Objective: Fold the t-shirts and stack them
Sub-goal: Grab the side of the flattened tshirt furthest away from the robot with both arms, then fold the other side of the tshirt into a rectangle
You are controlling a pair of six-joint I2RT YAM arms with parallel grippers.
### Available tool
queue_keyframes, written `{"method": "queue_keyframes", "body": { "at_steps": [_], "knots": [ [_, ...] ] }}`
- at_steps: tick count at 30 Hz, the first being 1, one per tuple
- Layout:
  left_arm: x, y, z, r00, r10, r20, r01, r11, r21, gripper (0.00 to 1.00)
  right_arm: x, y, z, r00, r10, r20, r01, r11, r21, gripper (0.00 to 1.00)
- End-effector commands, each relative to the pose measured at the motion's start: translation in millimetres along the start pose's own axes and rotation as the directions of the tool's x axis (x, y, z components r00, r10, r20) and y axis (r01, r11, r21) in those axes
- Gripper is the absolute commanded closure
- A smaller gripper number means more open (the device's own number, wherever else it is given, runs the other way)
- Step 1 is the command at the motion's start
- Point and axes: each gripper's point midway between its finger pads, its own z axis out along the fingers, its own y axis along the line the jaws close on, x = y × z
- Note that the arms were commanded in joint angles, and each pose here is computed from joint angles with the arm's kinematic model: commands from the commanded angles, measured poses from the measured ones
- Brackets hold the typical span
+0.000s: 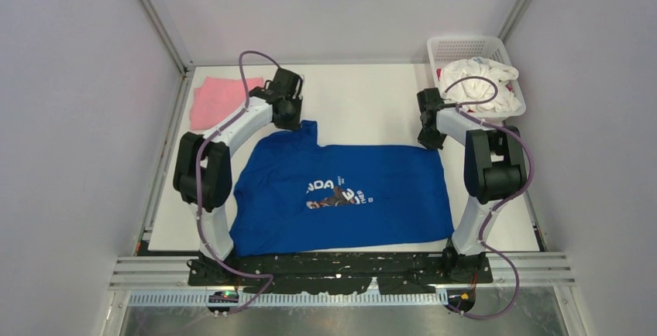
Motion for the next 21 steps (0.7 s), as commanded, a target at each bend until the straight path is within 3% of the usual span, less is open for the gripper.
{"method": "queue_keyframes", "body": {
  "at_steps": [1,11,21],
  "knots": [
    [-21.7,-4.8,-19.7,0.994,0.021,0.109,-0.024,0.999,0.023,1.0,-23.7,5.4,-17.7,0.994,-0.004,0.108,0.008,0.999,-0.033,0.94],
    [-10.0,-6.0,-42.5,0.987,0.049,0.153,-0.049,0.999,-0.001,1.0,-26.7,1.5,-69.5,0.966,-0.06,0.251,0.073,0.996,-0.045,0.95],
    [37.0,-5.3,-69.3,0.98,0.04,0.197,-0.033,0.999,-0.041,1.0,4.6,-12.2,-96.4,0.958,-0.097,0.271,0.122,0.99,-0.077,0.95]
  ]
}}
